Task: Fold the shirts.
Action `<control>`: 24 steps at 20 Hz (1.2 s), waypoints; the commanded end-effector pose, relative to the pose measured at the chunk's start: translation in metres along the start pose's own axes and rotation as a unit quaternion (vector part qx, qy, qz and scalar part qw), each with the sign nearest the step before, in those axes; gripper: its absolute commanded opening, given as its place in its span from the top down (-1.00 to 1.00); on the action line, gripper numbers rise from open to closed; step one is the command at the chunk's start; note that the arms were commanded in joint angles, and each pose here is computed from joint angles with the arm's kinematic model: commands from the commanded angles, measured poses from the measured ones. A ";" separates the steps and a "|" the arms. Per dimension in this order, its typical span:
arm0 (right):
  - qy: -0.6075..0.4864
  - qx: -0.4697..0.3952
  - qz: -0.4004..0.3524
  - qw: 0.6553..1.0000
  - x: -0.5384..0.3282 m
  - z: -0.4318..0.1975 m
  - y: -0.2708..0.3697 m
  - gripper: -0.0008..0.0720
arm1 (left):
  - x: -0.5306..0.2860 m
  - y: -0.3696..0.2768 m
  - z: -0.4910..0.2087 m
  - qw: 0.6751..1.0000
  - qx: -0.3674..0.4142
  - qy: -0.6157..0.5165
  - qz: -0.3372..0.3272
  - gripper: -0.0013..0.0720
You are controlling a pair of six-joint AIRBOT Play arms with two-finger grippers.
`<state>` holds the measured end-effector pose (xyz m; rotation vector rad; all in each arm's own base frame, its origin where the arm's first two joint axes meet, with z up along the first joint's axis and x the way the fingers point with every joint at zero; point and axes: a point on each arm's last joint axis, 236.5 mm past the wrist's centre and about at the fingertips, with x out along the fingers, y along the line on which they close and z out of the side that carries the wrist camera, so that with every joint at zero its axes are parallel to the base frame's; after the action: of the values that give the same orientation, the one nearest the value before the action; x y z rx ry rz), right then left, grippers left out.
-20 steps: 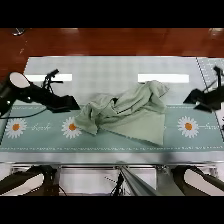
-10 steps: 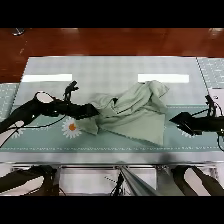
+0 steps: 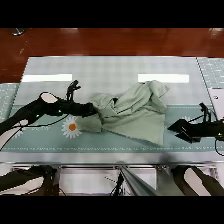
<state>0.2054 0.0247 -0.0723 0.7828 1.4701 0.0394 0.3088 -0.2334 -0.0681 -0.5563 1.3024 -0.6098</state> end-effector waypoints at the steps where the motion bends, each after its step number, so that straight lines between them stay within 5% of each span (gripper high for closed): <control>1: 0.067 -0.017 -0.012 0.998 0.019 -0.023 0.000 -0.72 | 0.000 -0.003 -0.002 1.000 0.002 0.006 -0.004 0.89; 9: 0.098 -0.034 0.045 0.994 0.078 -0.024 0.063 -0.72 | 0.005 -0.012 -0.013 1.000 0.013 0.024 -0.011 0.89; 10: 0.098 -0.043 0.047 0.993 0.082 -0.021 0.071 -0.58 | 0.006 -0.014 -0.014 1.000 0.014 0.024 -0.012 0.89; 12: 0.091 -0.100 0.054 0.989 0.081 -0.011 0.094 0.93 | 0.006 -0.019 -0.013 1.000 0.008 0.023 -0.020 0.89; 15: 0.067 -0.200 0.123 0.970 0.022 0.022 0.174 0.92 | -0.025 -0.049 0.015 0.998 0.022 -0.009 -0.059 0.89; 18: -0.096 -0.300 0.128 0.940 -0.129 0.099 0.260 0.92 | -0.145 -0.123 0.108 0.977 0.092 -0.167 -0.097 0.89; 20: -0.243 -0.344 0.104 0.901 -0.243 0.120 0.303 0.92 | -0.264 -0.185 0.154 0.931 0.154 -0.313 -0.106 0.90; 24: -0.448 -0.420 0.113 0.781 -0.408 0.044 0.356 0.92 | -0.456 -0.282 0.134 0.821 0.260 -0.502 -0.079 0.89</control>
<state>0.3927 0.0895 0.3333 0.2536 0.6407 0.4882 0.3948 -0.1548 0.3442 -0.5181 0.3656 -0.7014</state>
